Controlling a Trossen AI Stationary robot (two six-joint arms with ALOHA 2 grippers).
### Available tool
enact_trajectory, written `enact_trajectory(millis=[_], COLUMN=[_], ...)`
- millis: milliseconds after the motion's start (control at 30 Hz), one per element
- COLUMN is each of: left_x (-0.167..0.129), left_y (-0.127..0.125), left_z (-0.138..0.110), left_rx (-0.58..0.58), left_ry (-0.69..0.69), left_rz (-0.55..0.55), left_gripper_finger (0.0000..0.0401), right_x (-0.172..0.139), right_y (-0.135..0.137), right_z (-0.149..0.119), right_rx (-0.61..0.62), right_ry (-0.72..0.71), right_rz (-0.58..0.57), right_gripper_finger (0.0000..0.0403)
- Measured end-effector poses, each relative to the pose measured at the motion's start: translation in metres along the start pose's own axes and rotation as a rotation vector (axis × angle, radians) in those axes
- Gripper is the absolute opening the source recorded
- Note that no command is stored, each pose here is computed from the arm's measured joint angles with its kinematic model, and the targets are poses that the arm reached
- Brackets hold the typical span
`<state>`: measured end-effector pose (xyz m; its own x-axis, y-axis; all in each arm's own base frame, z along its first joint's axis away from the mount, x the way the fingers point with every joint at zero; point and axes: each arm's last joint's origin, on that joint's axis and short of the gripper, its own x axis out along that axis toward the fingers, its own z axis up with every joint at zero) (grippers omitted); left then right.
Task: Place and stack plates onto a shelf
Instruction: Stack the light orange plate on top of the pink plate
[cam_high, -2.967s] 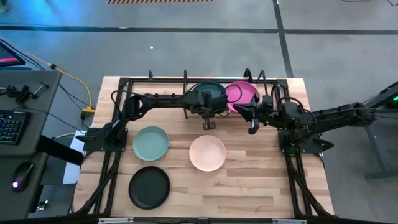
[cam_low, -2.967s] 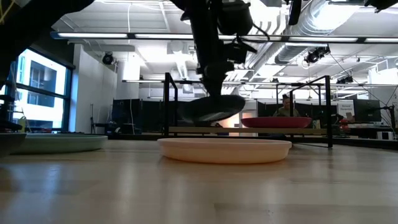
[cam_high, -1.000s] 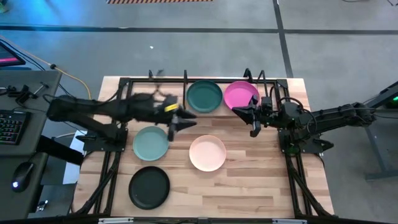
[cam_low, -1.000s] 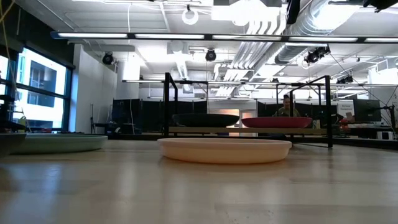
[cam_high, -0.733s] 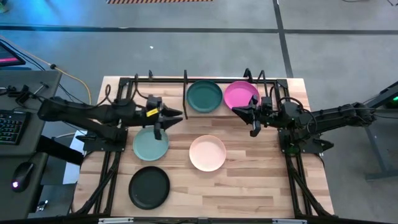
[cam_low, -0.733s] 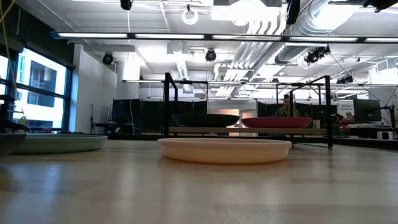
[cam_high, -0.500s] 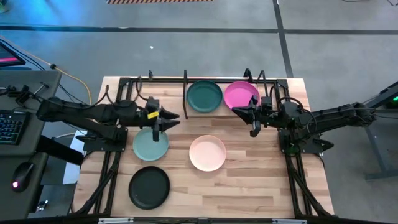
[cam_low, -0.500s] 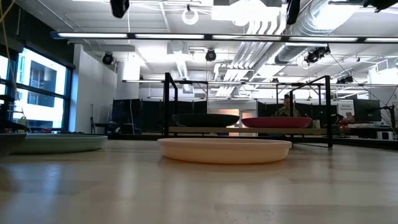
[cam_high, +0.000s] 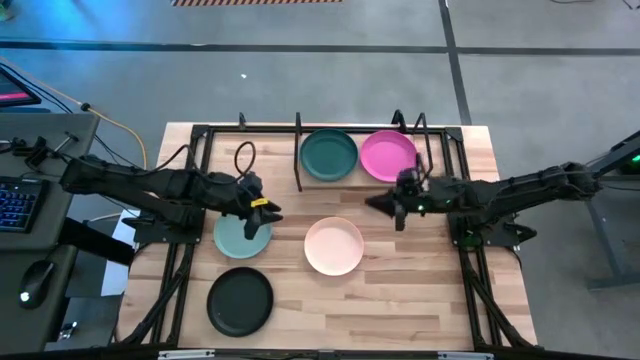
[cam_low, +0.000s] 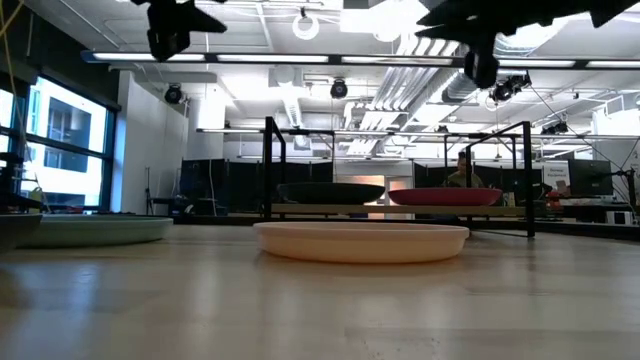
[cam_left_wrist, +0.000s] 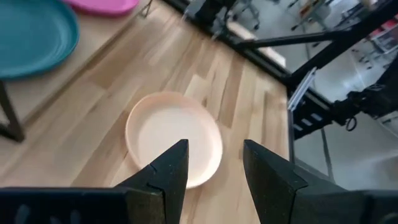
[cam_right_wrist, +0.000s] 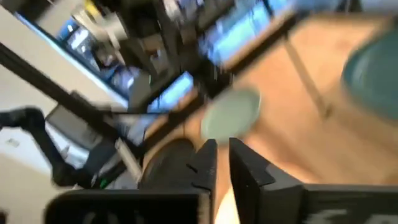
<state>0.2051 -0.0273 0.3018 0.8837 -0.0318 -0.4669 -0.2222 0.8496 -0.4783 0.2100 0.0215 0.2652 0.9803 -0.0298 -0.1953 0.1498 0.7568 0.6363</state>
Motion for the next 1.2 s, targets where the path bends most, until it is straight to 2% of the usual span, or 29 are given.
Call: enact_trajectory(millis=[100, 200, 333, 433, 533, 700, 900, 1100, 1200], left_x=[-0.001, -0.001, -0.001, -0.001, -0.001, -0.001, -0.001, -0.001, -0.001], left_y=[-0.002, -0.002, -0.002, -0.002, -0.002, -0.002, -0.002, -0.002, -0.002], left_z=[0.003, 0.004, 0.004, 0.004, 0.004, 0.004, 0.004, 0.004, 0.004], left_rx=[0.021, 0.025, 0.026, 0.026, 0.019, 0.019, 0.019, 0.016, 0.016], left_ry=[-0.031, -0.042, -0.050, -0.050, -0.050, -0.050, -0.050, -0.050, -0.050], left_rz=[-0.020, -0.019, -0.007, -0.008, -0.008, -0.007, -0.007, -0.007, -0.007], left_gripper_finger=[0.0141, 0.0141, 0.0141, 0.0141, 0.0141, 0.0141, 0.0141, 0.0141, 0.0141], right_x=[0.013, 0.030, 0.053, 0.070, 0.085, 0.112, 0.133, 0.140, 0.140], right_y=[-0.001, 0.003, 0.008, 0.008, 0.001, -0.020, -0.050, -0.064, -0.065], right_z=[-0.018, -0.031, -0.038, -0.040, -0.041, -0.044, -0.056, -0.066, -0.068], right_rx=[0.067, 0.074, -0.031, -0.104, -0.100, 0.022, 0.137, 0.149, 0.139], right_ry=[0.142, 0.299, 0.489, 0.581, 0.672, 0.742, 0.822, 0.855, 0.857], right_rz=[0.002, -0.057, -0.206, -0.351, -0.487, -0.679, -0.722, -0.769, -0.781], right_gripper_finger=[0.0069, 0.0116, 0.0167, 0.0190, 0.0198, 0.0199, 0.0199, 0.0196, 0.0179])
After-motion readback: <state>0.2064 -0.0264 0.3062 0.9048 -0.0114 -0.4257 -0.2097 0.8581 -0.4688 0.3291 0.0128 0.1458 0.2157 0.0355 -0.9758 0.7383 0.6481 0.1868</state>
